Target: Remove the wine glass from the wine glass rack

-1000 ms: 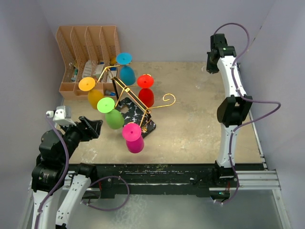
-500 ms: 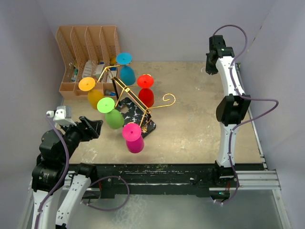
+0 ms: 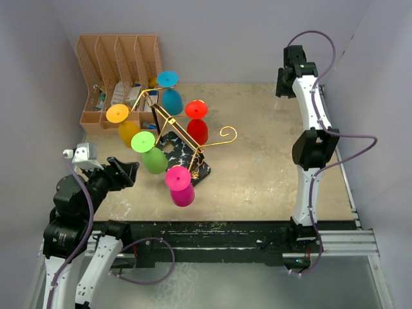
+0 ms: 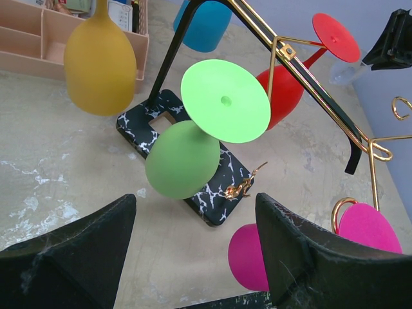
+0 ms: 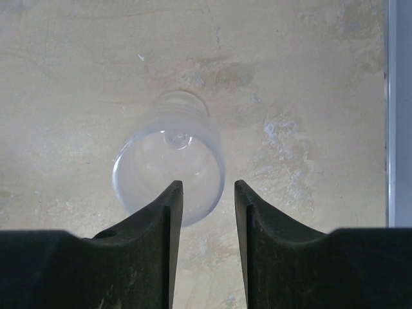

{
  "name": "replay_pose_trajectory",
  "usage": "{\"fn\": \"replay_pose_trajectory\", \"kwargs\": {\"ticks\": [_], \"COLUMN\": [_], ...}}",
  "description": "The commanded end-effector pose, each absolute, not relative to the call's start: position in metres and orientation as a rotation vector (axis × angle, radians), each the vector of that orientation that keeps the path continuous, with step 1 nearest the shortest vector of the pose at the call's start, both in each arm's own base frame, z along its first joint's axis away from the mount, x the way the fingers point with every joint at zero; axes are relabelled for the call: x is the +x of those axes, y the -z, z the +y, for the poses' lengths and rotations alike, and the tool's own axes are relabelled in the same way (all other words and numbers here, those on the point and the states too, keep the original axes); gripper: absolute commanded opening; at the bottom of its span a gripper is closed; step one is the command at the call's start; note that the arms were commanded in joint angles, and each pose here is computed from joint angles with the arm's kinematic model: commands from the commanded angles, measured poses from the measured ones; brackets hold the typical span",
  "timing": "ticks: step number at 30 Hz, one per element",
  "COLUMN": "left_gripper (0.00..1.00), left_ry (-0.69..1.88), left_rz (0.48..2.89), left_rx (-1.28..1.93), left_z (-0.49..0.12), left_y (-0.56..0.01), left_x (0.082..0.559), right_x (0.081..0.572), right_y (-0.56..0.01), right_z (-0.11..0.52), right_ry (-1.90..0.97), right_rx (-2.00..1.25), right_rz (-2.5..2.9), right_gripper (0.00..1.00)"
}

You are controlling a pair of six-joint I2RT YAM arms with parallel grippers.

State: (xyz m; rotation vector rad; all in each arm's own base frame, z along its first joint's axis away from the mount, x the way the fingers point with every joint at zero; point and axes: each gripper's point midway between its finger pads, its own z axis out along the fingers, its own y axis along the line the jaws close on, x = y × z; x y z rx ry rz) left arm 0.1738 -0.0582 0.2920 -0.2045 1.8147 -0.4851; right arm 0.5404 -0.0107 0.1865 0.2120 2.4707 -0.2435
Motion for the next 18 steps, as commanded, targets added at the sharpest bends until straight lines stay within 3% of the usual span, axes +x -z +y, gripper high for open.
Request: {"fn": "replay_pose_trajectory", "kwargs": {"ticks": [1, 11, 14, 18], "left_gripper": [0.78, 0.78, 0.78, 0.78], "left_ry": [0.487, 0.485, 0.479, 0.475], "left_rz": [1.785, 1.787, 1.787, 1.789], "left_rx": [-0.194, -0.198, -0.203, -0.209], "left_z": [-0.059, -0.058, -0.057, -0.056], "left_y": [-0.299, -0.299, -0.299, -0.298], "left_x": [0.176, 0.176, 0.176, 0.176], "right_x": [0.532, 0.482, 0.458, 0.389], "right_y": [-0.278, -0.378, -0.401, -0.425], "right_z": [-0.005, 0.008, 0.049, 0.144], "right_ry": [0.162, 0.021, -0.251, -0.843], "right_rx": [0.226, 0.227, 0.15, -0.081], "right_rz": [2.271, 2.07, 2.032, 1.967], "right_gripper": [0.42, 0.53, 0.55, 0.53]}}
